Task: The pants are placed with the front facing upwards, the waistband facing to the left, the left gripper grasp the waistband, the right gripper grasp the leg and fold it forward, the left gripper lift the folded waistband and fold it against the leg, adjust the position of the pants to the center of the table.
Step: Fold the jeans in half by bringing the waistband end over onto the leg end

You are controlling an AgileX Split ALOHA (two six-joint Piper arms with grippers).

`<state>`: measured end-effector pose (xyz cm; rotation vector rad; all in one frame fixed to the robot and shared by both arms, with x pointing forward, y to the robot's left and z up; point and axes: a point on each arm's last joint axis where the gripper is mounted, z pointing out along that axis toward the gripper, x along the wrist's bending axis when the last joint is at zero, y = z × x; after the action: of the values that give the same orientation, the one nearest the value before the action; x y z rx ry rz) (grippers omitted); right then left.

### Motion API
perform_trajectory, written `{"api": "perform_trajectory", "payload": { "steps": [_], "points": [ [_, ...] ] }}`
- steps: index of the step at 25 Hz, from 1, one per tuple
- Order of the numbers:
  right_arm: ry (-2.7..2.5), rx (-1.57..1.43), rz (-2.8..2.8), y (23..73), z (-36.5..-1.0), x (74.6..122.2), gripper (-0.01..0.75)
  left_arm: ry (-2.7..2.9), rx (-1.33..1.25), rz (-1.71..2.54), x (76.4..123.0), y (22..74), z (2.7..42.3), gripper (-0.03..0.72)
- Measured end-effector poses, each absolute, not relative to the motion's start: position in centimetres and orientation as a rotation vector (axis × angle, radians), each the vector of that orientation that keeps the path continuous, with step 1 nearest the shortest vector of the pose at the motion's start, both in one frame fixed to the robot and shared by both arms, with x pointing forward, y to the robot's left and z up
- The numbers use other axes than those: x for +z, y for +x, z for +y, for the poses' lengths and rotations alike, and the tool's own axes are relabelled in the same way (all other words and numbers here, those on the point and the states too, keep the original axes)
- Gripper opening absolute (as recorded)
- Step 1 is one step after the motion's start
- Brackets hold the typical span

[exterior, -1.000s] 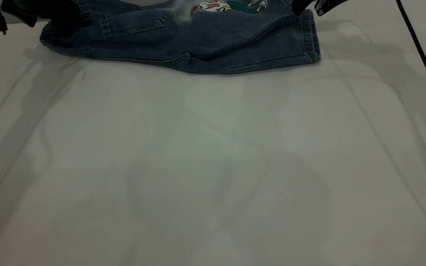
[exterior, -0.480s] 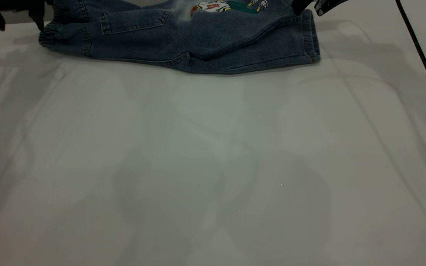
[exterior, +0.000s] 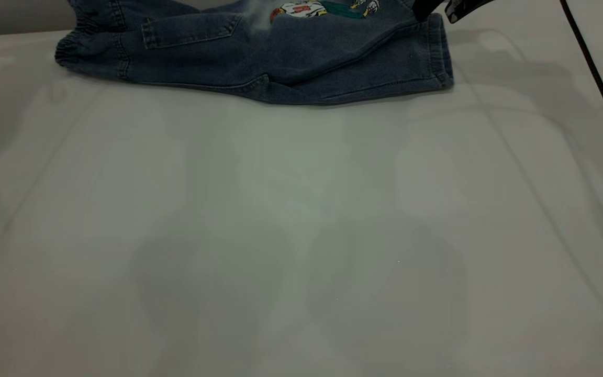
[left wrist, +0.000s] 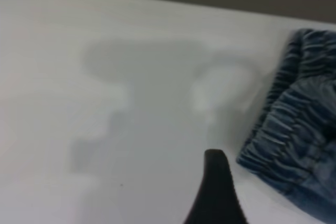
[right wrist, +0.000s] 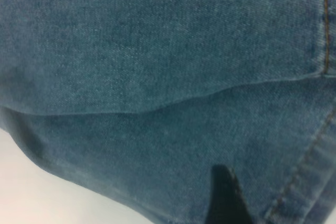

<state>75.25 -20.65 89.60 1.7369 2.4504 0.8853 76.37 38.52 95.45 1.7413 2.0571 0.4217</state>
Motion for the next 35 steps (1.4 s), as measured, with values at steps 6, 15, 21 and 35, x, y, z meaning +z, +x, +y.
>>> {"api": "perform_trajectory", "payload": {
  "steps": [6,15,21,35],
  "points": [
    [1.76,0.889,2.44,75.2,-20.6,89.6,0.386,1.732,0.24,1.96,92.7,76.5,39.2,0.468],
    [1.776,0.889,2.441,75.2,-20.6,89.6,0.386,1.706,0.305,1.961,88.2,77.8,39.0,0.467],
    [1.775,0.89,2.437,75.2,-20.6,89.6,0.386,1.688,0.328,1.961,86.7,78.2,38.6,0.467],
    [1.778,0.895,2.434,75.2,-20.6,89.6,0.386,1.537,0.181,2.004,83.0,78.5,37.2,0.467]
  ]
}}
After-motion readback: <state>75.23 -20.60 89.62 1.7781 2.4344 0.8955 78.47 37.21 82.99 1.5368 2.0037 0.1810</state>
